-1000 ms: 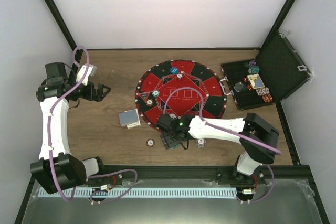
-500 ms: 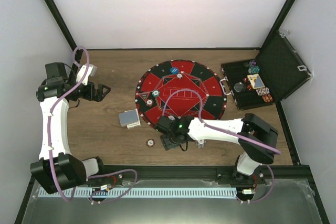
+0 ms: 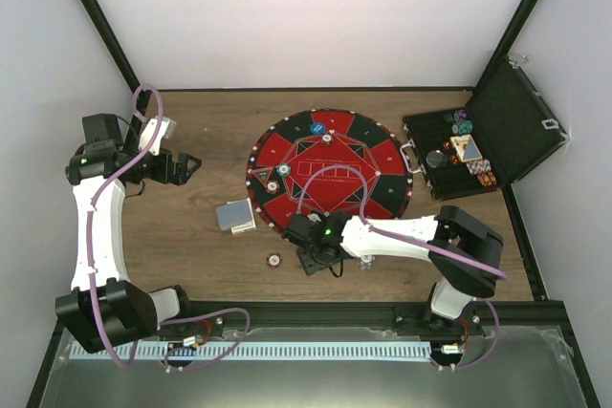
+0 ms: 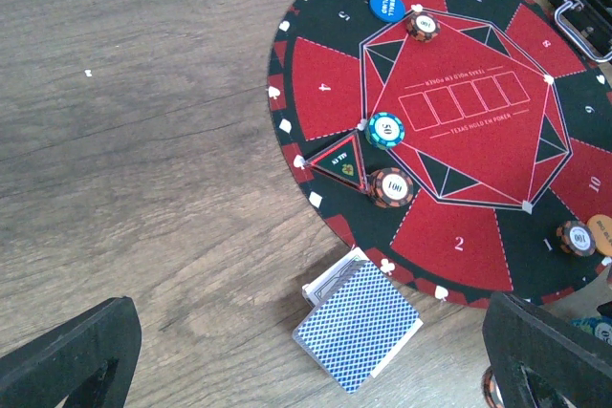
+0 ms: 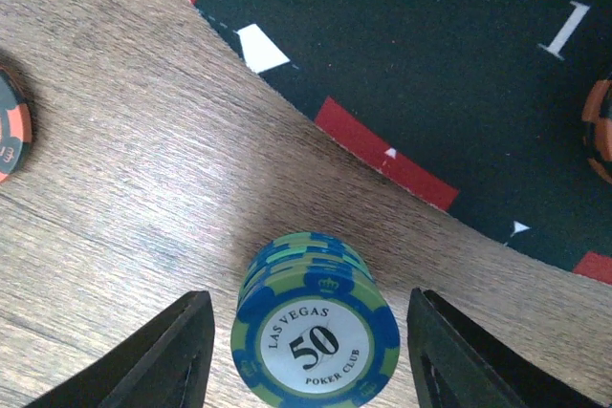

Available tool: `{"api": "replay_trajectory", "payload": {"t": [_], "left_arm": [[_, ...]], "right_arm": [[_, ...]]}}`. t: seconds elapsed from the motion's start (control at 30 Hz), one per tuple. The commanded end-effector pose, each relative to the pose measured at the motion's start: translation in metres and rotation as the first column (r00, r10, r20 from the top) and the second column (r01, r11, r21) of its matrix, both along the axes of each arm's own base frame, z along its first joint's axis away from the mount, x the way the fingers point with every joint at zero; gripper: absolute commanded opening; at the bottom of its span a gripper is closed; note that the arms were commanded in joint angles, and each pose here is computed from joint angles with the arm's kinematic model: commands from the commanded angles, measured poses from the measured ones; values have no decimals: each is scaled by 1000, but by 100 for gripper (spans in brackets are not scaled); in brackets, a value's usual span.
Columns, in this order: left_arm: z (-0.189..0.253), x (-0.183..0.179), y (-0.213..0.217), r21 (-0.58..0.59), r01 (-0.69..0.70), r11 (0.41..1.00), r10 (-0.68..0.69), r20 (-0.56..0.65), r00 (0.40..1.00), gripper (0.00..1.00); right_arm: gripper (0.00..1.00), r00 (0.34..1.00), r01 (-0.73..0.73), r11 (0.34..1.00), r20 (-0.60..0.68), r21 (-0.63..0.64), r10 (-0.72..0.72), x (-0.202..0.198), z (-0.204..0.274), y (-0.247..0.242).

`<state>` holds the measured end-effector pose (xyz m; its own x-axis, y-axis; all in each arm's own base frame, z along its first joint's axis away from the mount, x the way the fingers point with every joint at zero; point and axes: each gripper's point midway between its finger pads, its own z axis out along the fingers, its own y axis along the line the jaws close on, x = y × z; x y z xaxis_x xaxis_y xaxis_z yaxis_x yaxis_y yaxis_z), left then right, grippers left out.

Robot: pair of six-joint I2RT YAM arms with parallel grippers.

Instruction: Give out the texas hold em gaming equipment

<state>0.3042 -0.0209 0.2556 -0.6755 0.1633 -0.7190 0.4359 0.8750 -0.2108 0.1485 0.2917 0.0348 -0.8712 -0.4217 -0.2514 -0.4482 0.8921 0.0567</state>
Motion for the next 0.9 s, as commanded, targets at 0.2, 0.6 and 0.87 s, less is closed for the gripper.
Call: {"api": "replay_trajectory", "payload": {"t": [0.2,0.6,0.87], "left_arm": [[8,0,0,2,0,1000,0,32,999,100],[10,-1,1,7,-2,1000,2,37,999,100],[13,-1,0,6,-1,1000,0,40,999,100]], "right_arm": [[47,1000,-2,1000,18,-14,3,1,-2,0],[33,1000,-6,1000,14,-21,6,0,-3,-2],[25,998,-15,1000,59,-22,16,10,24,1]]}}
